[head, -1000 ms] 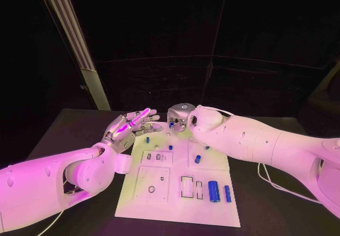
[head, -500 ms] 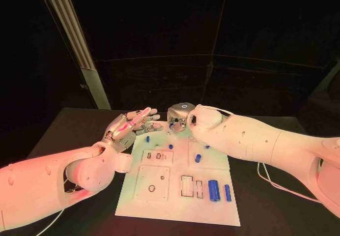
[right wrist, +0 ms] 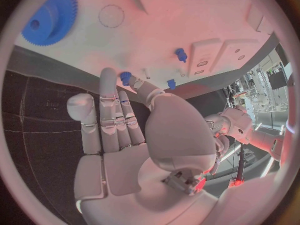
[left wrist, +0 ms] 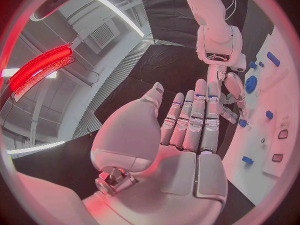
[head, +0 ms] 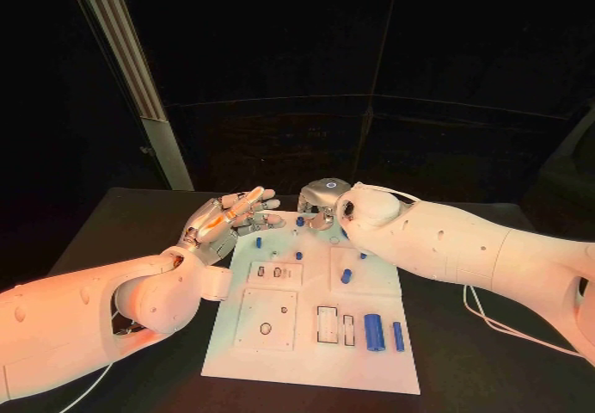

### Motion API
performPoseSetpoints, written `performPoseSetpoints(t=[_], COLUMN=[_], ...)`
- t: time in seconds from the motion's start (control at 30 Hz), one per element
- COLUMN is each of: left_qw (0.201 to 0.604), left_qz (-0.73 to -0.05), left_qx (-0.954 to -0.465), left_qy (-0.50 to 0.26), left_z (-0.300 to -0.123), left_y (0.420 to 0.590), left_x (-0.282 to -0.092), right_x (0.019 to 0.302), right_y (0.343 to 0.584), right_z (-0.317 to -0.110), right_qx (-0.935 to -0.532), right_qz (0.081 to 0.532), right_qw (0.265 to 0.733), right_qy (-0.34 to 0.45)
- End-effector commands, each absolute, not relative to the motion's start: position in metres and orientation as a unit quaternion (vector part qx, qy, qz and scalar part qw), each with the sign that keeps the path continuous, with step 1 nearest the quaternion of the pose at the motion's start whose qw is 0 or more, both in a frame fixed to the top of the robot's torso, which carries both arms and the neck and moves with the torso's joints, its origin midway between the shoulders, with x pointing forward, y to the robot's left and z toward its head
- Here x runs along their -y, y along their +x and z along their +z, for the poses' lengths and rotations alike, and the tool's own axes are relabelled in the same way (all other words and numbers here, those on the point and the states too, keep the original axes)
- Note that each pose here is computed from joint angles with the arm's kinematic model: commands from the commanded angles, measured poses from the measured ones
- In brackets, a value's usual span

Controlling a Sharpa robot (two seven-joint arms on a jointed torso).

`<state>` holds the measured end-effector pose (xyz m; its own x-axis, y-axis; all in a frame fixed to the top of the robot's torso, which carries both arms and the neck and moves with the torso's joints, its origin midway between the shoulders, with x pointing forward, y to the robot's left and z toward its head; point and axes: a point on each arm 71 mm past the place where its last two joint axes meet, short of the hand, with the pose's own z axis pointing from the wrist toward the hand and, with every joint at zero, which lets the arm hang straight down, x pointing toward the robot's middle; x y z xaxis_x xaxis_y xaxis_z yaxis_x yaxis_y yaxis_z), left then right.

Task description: Assemble the parts on the task board

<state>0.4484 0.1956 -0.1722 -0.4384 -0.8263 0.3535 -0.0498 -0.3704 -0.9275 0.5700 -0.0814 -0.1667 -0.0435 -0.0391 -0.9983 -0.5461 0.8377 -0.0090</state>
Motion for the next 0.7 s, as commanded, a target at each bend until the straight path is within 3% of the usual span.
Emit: performPoseSetpoints(t=[0.03, 0.37, 0.7], left_qw=[0.276, 0.278, 0.276], left_qz=[-0.699, -0.694, -0.69], left_qx=[-0.485, -0.489, -0.492], left_qy=[-0.448, -0.451, -0.453], left_z=[-0.171, -0.175, -0.179], left_y=[0.449, 0.449, 0.449], left_x=[-0.197, -0.201, -0.203], right_x=[0.093, 0.15, 0.189], right_y=[0.565, 0.549, 0.541], right_z=[-0.161, -0.157, -0.162], right_qx=[-0.683, -0.703, -0.735], right_qz=[0.213, 0.249, 0.196], right_qw=[0.675, 0.661, 0.643], right_qy=[-0.18, -0.087, -0.085])
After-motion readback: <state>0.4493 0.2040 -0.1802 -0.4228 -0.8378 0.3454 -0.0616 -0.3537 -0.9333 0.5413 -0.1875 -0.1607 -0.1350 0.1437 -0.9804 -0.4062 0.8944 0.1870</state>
